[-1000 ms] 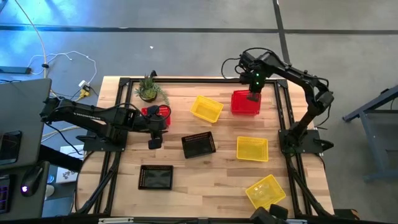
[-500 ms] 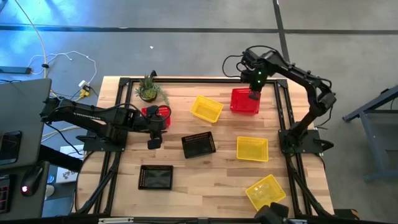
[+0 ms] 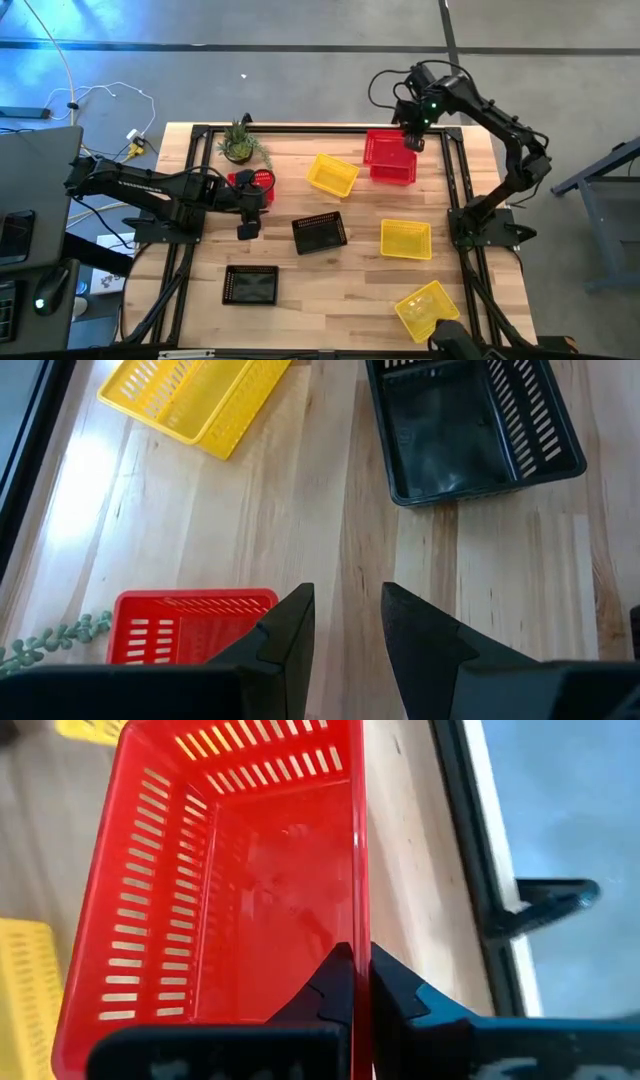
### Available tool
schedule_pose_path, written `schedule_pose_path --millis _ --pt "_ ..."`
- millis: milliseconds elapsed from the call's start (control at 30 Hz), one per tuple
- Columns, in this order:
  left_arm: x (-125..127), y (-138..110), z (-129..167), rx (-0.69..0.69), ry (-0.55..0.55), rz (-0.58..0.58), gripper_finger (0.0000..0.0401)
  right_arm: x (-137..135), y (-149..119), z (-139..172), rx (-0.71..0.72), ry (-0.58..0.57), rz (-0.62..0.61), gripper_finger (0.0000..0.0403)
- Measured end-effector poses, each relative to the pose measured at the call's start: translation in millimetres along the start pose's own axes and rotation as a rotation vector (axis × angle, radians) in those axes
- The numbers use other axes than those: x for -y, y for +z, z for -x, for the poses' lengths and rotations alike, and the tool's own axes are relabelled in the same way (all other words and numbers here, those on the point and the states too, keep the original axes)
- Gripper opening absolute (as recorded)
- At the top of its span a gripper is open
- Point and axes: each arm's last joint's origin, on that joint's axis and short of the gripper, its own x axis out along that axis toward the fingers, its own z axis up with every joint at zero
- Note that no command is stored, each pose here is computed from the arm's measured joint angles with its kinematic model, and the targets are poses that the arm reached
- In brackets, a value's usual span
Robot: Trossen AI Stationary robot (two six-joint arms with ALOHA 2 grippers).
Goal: Stack baskets by color
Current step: Stack the bottom red bin on top of the top right red bin
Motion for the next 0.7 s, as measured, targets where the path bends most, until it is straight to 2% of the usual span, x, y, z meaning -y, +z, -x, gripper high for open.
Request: schedule_pose_path --millis 267,700 --pt "0.0 0.0 0.0 0.0 0.0 -0.001 0.0106 -3.4 0.3 2.2 0.059 0.07 -0.053 0.0" --pt "0.0 0.1 0.0 0.001 0.0 -0.001 0.0106 -34.1 -50.3 5.4 0.251 -0.102 -0.044 0.0"
